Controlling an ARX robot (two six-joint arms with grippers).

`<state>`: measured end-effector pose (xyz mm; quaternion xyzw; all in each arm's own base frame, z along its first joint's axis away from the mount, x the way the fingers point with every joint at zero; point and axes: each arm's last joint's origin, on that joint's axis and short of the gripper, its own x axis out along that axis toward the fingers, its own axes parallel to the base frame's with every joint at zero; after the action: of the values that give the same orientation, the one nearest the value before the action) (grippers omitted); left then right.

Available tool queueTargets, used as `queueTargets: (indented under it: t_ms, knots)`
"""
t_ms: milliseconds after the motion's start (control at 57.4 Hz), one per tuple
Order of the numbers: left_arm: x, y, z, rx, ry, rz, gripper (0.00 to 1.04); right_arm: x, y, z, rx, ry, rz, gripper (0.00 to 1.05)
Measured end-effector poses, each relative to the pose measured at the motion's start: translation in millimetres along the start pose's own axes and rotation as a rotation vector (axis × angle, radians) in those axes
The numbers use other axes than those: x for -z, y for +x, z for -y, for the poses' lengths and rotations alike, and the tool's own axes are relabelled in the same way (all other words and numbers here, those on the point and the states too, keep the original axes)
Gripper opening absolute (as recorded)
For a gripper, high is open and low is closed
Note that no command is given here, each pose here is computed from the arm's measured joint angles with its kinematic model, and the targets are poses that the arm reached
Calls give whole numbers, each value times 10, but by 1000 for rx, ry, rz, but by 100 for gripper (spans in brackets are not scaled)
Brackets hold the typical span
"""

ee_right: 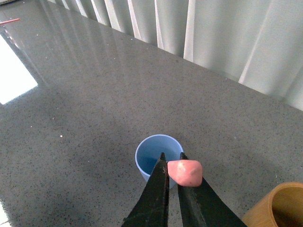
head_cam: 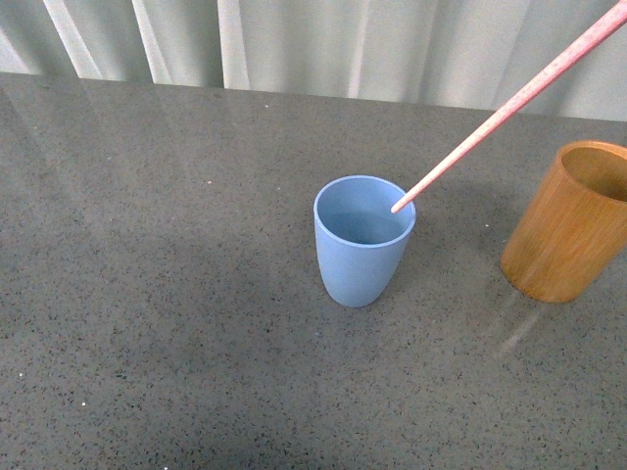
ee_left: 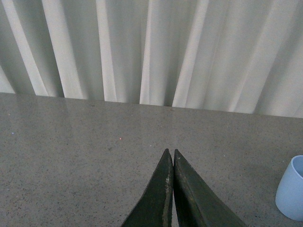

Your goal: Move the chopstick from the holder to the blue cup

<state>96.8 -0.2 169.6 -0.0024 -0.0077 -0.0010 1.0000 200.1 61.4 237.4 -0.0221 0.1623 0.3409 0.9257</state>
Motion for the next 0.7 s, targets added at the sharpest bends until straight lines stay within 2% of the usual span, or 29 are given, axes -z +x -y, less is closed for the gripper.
queueTargets:
  t_ms: [261,471,488,506,558,593,645,697]
  knots:
    - [0,0,0,0,0,0,4,139,240,103,26,16,-60,3]
    - [0,0,0,0,0,0,4,180,256,176,71,52,-42,43]
    - [0,0,0,0,0,0,4,151,225,189,87,57,-20,49]
    - [0,0,0,0,0,0,4,134,211,195,135,56,8,49]
    - [0,0,0,0,0,0,4,142,82,206,464,10,206,37]
    - [0,0,0,0,0,0,4,177,-2,213,587,13,277,30]
    - [0,0,0,0,0,0,4,230,-91,219,669,20,321,21]
    - [0,0,0,0,0,0,4,292,-153,221,696,25,329,12]
